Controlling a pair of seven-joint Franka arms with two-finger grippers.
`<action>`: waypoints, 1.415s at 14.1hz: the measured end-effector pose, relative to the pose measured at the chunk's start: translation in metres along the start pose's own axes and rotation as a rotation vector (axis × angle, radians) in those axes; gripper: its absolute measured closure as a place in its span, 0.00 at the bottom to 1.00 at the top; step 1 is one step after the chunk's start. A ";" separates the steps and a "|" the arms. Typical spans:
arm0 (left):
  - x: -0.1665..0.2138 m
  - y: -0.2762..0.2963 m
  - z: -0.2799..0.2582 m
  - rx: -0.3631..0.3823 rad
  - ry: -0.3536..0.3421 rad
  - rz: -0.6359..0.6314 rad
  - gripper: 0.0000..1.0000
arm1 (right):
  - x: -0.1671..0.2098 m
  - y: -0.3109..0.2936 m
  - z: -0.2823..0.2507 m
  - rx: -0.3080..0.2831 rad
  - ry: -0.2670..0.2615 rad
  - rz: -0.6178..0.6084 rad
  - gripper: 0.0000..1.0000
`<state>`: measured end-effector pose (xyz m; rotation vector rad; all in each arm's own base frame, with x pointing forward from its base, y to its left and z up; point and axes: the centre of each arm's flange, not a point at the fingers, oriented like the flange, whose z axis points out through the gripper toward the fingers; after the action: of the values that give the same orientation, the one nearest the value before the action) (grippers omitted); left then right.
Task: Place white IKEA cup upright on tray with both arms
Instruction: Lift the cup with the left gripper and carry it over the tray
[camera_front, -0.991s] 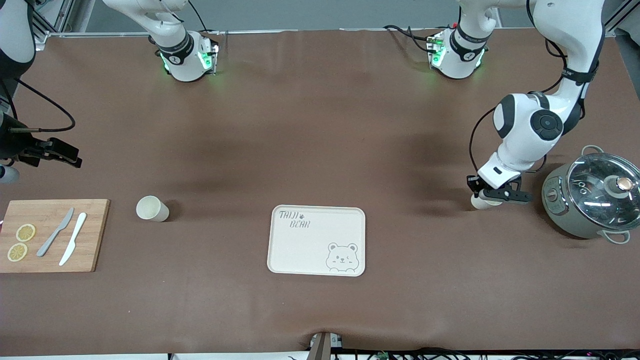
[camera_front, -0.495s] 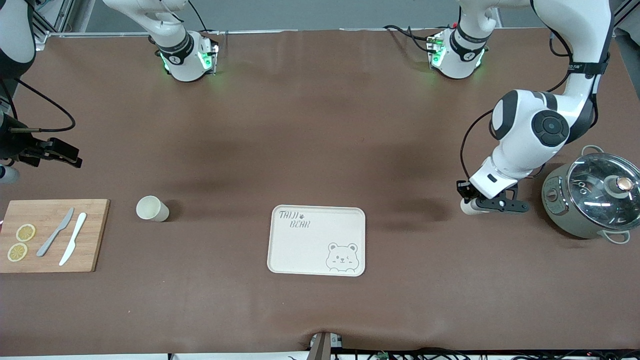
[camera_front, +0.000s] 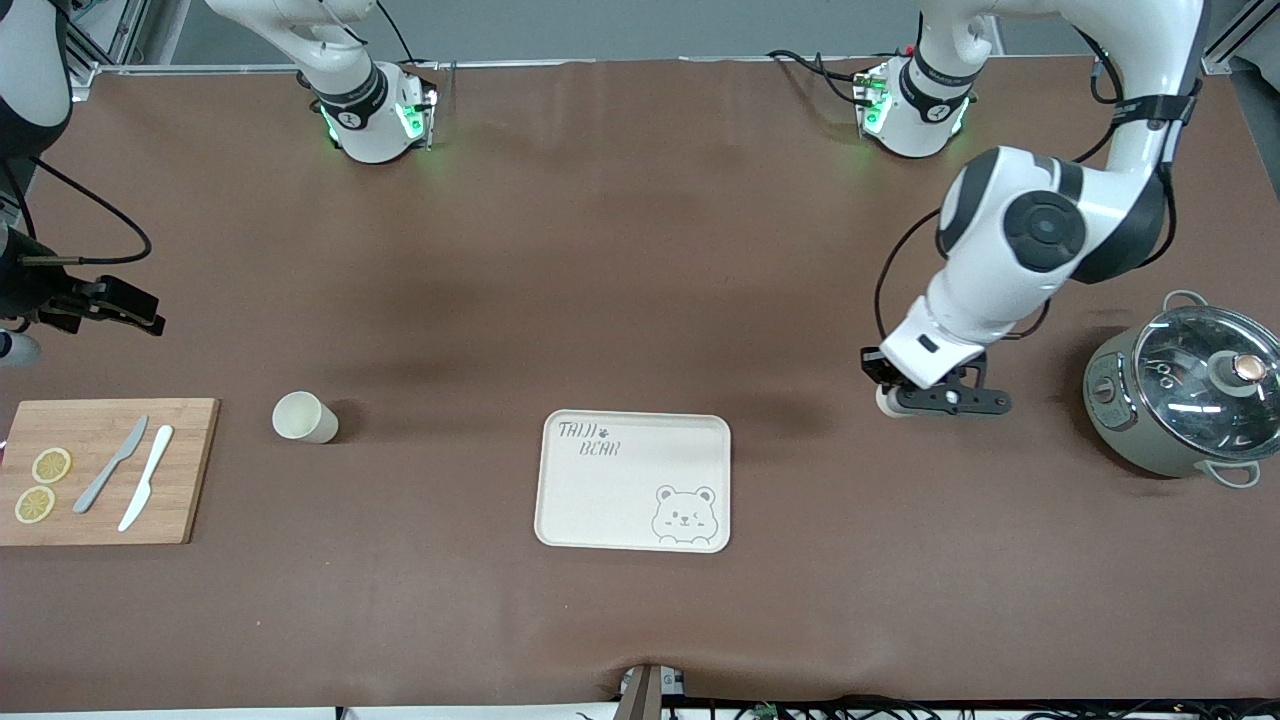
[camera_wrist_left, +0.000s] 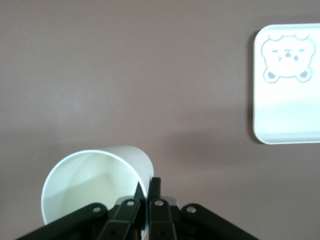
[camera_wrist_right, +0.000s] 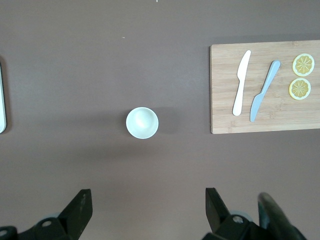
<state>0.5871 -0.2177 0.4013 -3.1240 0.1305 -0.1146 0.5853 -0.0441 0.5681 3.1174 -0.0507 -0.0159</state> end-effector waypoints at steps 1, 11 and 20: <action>0.001 0.014 -0.001 0.032 -0.014 0.001 0.96 | 0.000 0.000 0.000 0.000 0.000 0.000 0.00; 0.047 0.112 0.019 0.123 -0.085 -0.036 0.96 | 0.000 0.000 0.003 0.000 -0.007 0.000 0.00; 0.055 0.189 0.073 0.163 0.012 -0.091 0.96 | -0.001 0.000 0.004 0.000 -0.009 0.000 0.00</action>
<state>0.6316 -0.4099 0.3300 -2.9669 -0.0198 -0.1375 0.5847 -0.0442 0.5640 3.1178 -0.0511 -0.0292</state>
